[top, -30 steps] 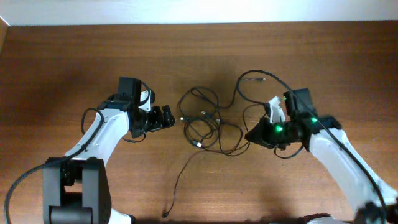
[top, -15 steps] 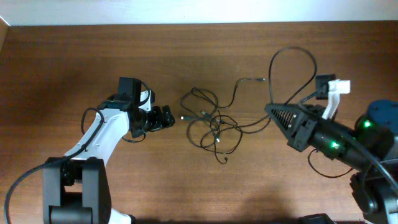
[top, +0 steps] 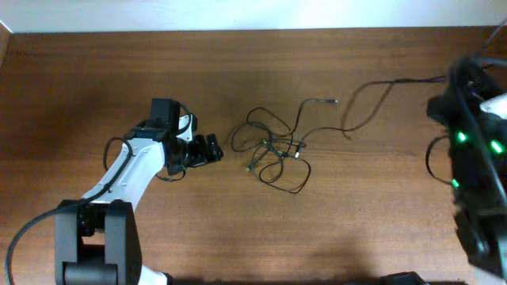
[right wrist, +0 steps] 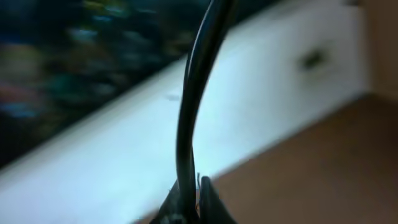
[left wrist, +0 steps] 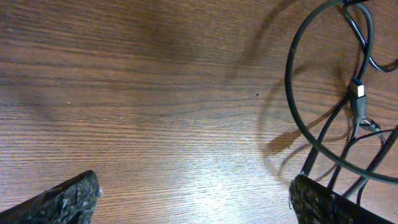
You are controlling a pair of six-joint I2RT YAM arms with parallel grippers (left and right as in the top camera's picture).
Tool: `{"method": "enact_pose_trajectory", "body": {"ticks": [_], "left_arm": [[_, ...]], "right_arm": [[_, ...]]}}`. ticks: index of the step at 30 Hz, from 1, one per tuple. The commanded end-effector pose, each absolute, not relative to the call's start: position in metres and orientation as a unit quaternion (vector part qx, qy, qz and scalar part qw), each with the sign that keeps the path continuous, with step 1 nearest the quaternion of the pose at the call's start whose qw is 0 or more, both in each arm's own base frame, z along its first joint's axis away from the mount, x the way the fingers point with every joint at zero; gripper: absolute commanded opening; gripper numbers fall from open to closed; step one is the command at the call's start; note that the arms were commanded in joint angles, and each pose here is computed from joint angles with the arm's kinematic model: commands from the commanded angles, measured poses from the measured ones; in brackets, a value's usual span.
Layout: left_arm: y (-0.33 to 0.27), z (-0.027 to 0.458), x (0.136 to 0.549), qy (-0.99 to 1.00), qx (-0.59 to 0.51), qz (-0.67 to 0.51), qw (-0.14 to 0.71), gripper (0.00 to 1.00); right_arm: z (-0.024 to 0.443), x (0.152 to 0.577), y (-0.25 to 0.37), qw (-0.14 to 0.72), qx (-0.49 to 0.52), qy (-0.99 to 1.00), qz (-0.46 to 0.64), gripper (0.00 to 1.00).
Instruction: Untangle cables
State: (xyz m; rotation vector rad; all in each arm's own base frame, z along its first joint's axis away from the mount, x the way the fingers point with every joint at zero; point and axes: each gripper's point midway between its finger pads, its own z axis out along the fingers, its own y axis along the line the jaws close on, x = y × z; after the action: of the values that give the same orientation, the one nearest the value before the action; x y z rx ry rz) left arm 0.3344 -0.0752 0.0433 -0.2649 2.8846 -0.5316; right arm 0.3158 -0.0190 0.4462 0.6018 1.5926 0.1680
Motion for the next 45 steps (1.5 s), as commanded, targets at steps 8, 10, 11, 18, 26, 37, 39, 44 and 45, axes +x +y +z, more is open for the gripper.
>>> {"method": "enact_pose_trajectory", "body": {"ticks": [8,10,11,18,26,37,39,44,45], "left_arm": [[-0.075,0.044,0.334,0.976,-0.081,-0.176,0.101,0.99],[-0.075,0.044,0.334,0.976,-0.081,-0.176,0.101,0.99],[-0.075,0.044,0.334,0.976,-0.081,-0.176,0.101,0.99],[-0.075,0.044,0.334,0.976,-0.081,-0.176,0.101,0.99],[-0.075,0.044,0.334,0.976,-0.081,-0.176,0.101,0.99],[-0.075,0.044,0.334,0.976,-0.081,-0.176,0.101,0.99],[-0.075,0.044,0.334,0.976,-0.081,-0.176,0.101,0.99],[-0.075,0.044,0.334,0.976,-0.081,-0.176,0.101,0.99],[-0.075,0.044,0.334,0.976,-0.081,-0.176,0.101,0.99]], "right_arm": [[0.288,0.365,-0.114,0.439,0.350,0.755,-0.340,0.04],[0.279,0.355,-0.139,0.414,0.379,0.747,-0.357,0.04],[0.275,0.342,-0.154,0.409,0.429,0.728,-0.345,0.04],[0.313,0.372,-0.100,0.414,0.419,0.761,0.270,0.04],[0.443,0.355,0.057,0.520,-0.119,0.698,0.477,0.04],[0.361,0.419,0.207,0.469,-0.120,0.751,0.449,0.04],[0.388,0.421,0.227,0.511,-0.107,0.719,0.460,0.04],[0.496,0.406,0.208,0.571,-0.051,0.571,0.587,0.04],[0.501,0.408,0.196,0.579,-0.042,0.565,0.586,0.04]]}}
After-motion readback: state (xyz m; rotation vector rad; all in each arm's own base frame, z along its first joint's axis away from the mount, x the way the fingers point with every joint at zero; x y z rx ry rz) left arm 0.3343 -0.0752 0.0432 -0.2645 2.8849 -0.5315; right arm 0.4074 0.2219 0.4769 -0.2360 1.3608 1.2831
